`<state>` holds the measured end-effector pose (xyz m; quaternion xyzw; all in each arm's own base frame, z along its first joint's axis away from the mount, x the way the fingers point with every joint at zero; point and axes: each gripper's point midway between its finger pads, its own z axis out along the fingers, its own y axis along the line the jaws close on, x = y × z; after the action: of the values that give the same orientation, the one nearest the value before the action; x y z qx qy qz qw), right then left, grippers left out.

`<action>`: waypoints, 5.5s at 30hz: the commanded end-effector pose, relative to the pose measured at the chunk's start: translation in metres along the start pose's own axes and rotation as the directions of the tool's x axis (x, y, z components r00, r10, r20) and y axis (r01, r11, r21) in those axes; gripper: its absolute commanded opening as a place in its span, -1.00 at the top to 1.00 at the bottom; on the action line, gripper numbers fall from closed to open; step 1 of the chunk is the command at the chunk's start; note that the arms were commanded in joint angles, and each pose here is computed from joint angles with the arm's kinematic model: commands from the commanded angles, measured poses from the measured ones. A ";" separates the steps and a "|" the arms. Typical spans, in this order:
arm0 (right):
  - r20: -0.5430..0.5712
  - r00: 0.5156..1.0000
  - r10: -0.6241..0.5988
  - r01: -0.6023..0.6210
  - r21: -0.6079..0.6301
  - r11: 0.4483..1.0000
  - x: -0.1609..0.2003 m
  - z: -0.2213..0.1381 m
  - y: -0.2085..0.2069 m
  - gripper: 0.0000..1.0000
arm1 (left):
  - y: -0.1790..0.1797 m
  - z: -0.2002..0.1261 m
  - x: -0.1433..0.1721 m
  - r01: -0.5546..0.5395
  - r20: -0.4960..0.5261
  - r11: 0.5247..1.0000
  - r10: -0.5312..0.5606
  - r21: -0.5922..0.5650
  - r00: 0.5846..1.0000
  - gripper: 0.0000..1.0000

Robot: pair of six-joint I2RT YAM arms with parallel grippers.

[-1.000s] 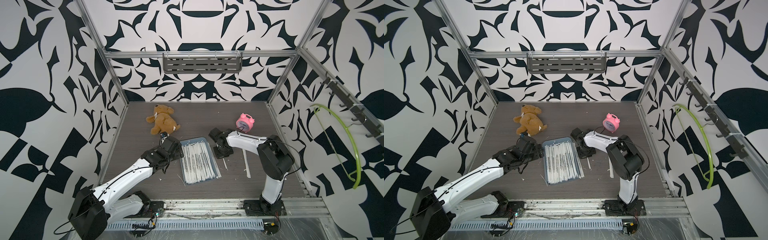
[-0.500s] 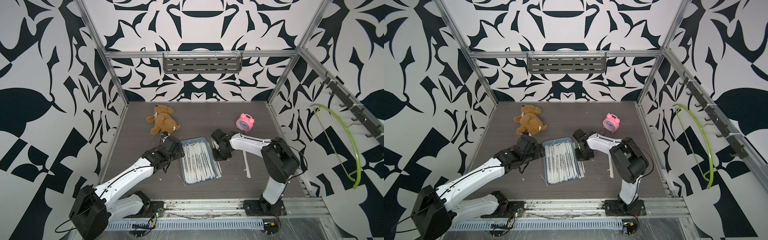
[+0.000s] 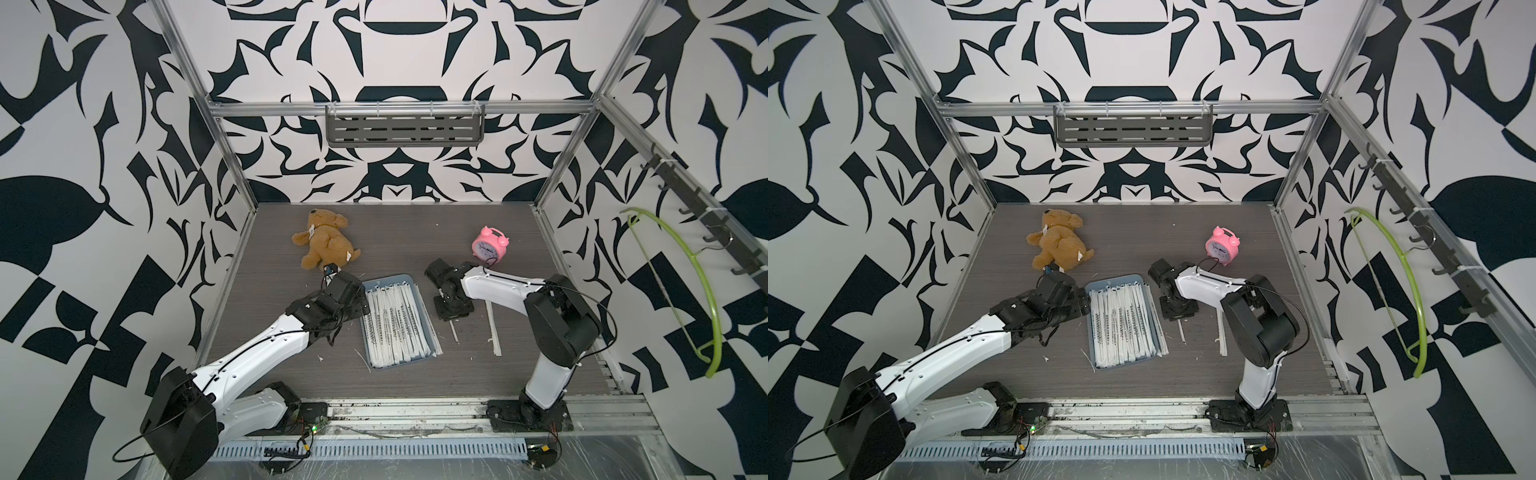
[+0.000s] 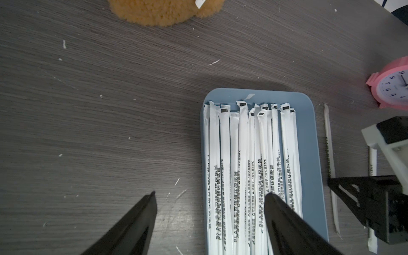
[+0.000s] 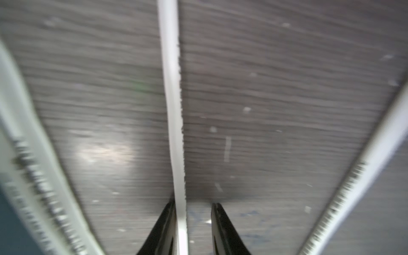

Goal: Put the straws into the storage box
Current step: Pick up the straw from the center of the board, then place the straw in the storage box, then pick up the straw from the center of the board, then place the straw in the storage box.

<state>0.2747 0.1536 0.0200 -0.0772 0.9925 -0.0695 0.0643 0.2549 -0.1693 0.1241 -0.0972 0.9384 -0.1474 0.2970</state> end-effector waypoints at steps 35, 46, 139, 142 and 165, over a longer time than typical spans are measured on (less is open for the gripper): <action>0.068 0.996 0.050 -0.044 -0.091 0.995 -0.030 -0.036 0.012 0.88 | 0.016 -0.003 0.008 0.004 -0.011 0.999 -0.005 -0.050 1.000 -0.67; 0.238 0.970 -0.048 0.082 -0.136 0.987 -0.026 -0.106 0.120 0.92 | 0.031 0.001 0.030 0.036 -0.075 0.996 -0.042 -0.079 0.996 -0.68; 0.122 0.992 -0.027 0.071 -0.376 0.924 -0.013 -0.097 0.132 0.85 | 0.010 -0.009 0.022 -0.047 -0.006 0.995 0.047 -0.087 0.999 -0.67; 0.097 0.995 -0.028 0.062 -0.369 0.927 -0.017 -0.080 0.136 0.85 | 0.009 -0.006 0.026 -0.049 -0.024 0.995 0.047 -0.083 0.999 -0.67; 0.019 0.998 -0.053 0.056 -0.309 0.950 -0.005 -0.053 0.121 0.50 | 0.002 0.000 0.025 -0.054 -0.030 0.996 0.052 -0.072 0.998 -0.66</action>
<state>0.2500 0.2826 0.0310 -0.1077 0.9895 0.0908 0.0308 0.2342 -0.1751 0.1128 -0.0805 0.9485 -0.1095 0.2861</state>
